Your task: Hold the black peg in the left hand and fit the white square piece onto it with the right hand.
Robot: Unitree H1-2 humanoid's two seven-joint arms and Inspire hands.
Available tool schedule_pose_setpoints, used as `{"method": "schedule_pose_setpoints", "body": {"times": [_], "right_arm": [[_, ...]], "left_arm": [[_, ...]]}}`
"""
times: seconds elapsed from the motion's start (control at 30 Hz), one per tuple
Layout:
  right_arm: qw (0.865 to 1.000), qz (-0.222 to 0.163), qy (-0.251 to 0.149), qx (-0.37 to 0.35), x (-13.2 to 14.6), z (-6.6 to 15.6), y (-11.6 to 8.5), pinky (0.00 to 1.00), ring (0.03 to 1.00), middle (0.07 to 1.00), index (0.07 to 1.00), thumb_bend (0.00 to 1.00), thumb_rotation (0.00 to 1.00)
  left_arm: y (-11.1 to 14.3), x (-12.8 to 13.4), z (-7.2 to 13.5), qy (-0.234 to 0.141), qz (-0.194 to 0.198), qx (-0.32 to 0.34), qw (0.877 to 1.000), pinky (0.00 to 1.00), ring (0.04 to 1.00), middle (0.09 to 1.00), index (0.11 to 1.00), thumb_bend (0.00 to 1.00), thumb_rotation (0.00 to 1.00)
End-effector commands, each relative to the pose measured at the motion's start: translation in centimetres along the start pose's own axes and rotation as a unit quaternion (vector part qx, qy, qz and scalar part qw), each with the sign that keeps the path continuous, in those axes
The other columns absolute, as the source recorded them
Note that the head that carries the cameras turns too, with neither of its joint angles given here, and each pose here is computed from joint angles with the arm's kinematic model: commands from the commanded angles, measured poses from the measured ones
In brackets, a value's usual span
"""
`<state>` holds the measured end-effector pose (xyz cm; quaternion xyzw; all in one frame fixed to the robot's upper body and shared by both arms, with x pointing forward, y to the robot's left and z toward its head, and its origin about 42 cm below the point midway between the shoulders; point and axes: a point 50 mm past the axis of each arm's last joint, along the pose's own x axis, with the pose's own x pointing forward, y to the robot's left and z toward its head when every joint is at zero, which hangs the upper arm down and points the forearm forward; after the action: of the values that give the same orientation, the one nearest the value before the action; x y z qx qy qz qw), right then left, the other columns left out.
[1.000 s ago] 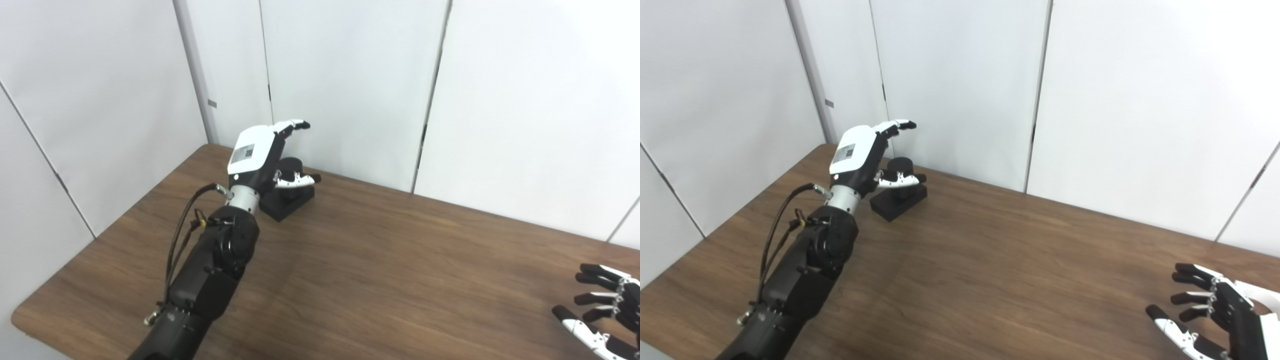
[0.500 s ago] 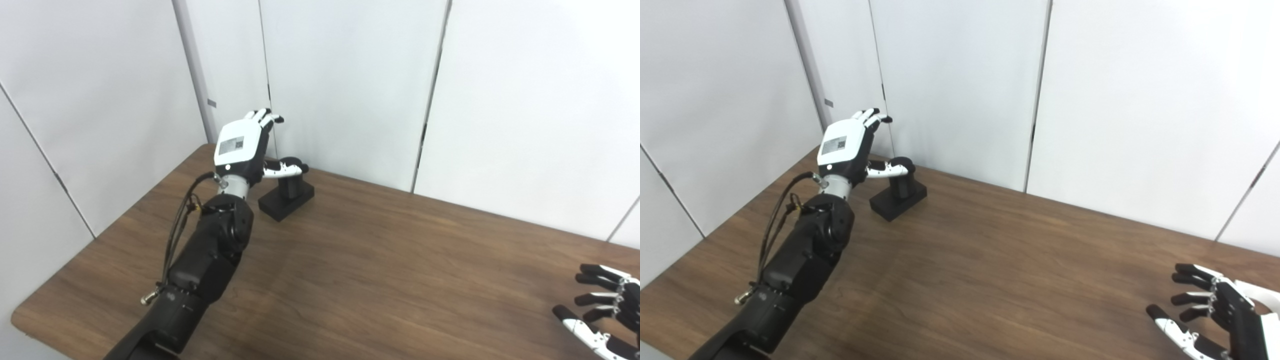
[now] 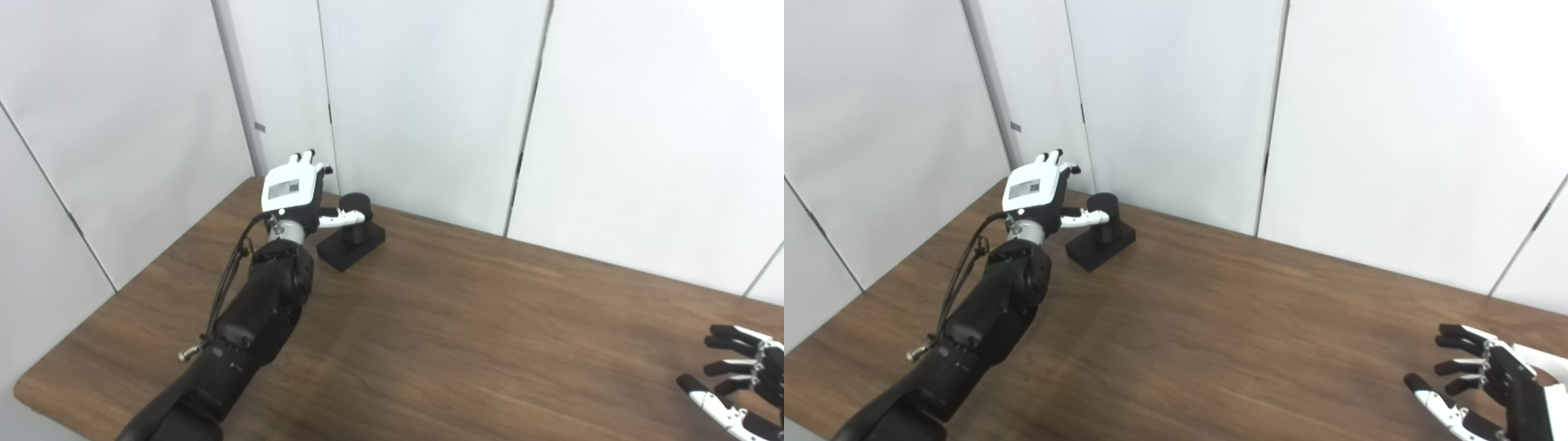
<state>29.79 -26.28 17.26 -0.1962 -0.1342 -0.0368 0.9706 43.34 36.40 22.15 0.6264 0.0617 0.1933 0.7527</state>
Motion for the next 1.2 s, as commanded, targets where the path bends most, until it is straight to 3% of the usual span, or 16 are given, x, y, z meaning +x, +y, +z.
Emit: {"method": "schedule_pose_setpoints", "body": {"times": [0.0,0.3,0.47,0.67,0.9,1.17], "right_arm": [[0.999,-0.009,-0.041,0.001,0.8,1.5,-0.5,0.37,0.524,0.658,0.664,0.51,0.06],[0.999,-0.009,-0.039,0.002,0.7,1.7,-0.5,0.38,0.531,0.662,0.665,0.51,0.05],[0.999,-0.011,-0.039,0.003,0.6,2.0,-0.6,0.38,0.530,0.660,0.669,0.51,0.00],[0.999,-0.011,-0.039,0.008,0.4,2.2,-0.8,0.39,0.543,0.671,0.679,0.50,0.00],[0.999,-0.012,-0.041,0.003,0.4,2.4,-0.9,0.40,0.542,0.673,0.682,0.50,0.00],[0.999,-0.013,-0.040,0.002,0.3,2.8,-1.1,0.41,0.552,0.679,0.688,0.50,0.00]], "left_arm": [[3.3,1.9,0.2,-0.002,0.041,0.010,0.999,0.84,1.000,1.000,0.821,1.00,0.76],[2.2,2.2,-0.2,0.005,0.014,0.005,1.000,0.89,1.000,1.000,0.810,1.00,0.78],[1.5,2.3,-0.1,0.008,-0.011,0.005,1.000,0.92,1.000,1.000,0.759,1.00,0.75],[0.9,2.7,0.4,0.008,-0.051,0.014,0.999,0.95,1.000,1.000,0.785,1.00,0.70],[0.2,3.1,0.8,0.008,-0.065,0.024,0.998,0.93,1.000,0.998,0.790,1.00,0.67],[-1.0,2.9,0.5,0.013,-0.090,0.025,0.996,0.97,1.000,1.000,0.783,1.00,0.61]]}}
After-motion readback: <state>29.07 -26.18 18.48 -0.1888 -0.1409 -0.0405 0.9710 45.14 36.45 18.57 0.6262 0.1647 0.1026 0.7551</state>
